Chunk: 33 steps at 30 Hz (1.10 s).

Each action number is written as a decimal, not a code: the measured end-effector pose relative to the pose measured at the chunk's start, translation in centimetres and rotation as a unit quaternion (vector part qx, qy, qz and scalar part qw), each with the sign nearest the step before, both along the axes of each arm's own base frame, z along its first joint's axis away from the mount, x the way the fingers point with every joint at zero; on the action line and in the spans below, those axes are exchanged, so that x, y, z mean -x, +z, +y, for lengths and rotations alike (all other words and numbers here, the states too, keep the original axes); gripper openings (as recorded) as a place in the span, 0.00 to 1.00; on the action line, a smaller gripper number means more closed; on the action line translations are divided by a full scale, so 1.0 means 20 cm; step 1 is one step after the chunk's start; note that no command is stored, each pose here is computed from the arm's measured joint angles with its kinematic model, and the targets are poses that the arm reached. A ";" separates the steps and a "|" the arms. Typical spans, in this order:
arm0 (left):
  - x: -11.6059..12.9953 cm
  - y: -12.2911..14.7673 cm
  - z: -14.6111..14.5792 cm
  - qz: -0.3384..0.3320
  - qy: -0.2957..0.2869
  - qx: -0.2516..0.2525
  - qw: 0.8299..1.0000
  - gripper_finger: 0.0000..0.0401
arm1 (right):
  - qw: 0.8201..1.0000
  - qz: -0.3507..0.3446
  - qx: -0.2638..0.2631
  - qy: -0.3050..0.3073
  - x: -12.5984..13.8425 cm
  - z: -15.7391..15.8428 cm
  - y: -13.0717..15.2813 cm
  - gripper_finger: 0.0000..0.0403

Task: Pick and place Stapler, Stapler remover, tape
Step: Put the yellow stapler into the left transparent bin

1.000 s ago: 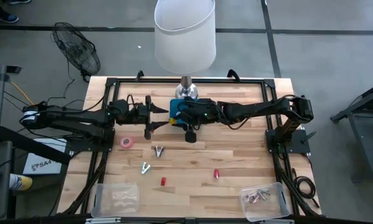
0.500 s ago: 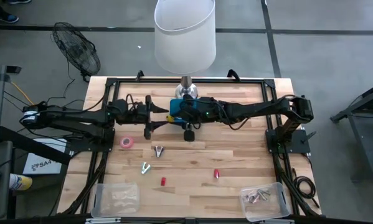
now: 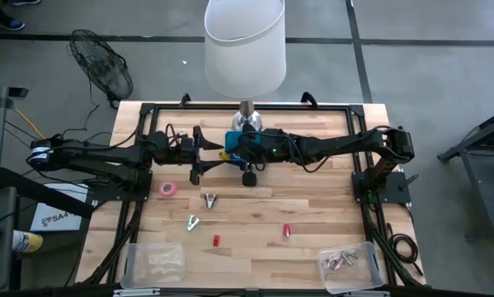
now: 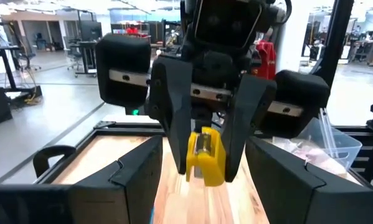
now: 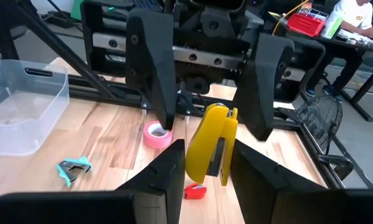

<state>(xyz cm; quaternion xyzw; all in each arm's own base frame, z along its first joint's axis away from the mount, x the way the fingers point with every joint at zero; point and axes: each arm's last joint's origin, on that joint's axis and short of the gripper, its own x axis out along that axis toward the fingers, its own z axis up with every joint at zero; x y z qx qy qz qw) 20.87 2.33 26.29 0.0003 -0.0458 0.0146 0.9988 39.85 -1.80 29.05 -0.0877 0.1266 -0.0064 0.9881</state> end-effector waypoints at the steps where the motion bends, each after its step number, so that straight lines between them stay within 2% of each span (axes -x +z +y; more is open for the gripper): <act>1: 0.00 0.00 0.00 0.001 0.000 0.001 1.000 0.57 | 1.000 -0.001 0.000 0.000 0.00 0.00 0.00 0.28; 8: -0.01 -0.01 0.00 0.003 -0.001 0.011 1.000 0.55 | 1.000 -0.002 0.000 0.000 0.00 0.00 0.00 0.28; 21: -0.01 -0.01 0.00 0.003 -0.004 0.011 1.000 0.30 | 1.000 -0.002 0.000 0.000 0.00 0.00 0.00 0.28; 33: -0.01 -0.01 0.00 0.004 -0.014 0.011 1.000 0.17 | 1.000 -0.001 -0.001 0.003 0.00 0.00 0.00 0.28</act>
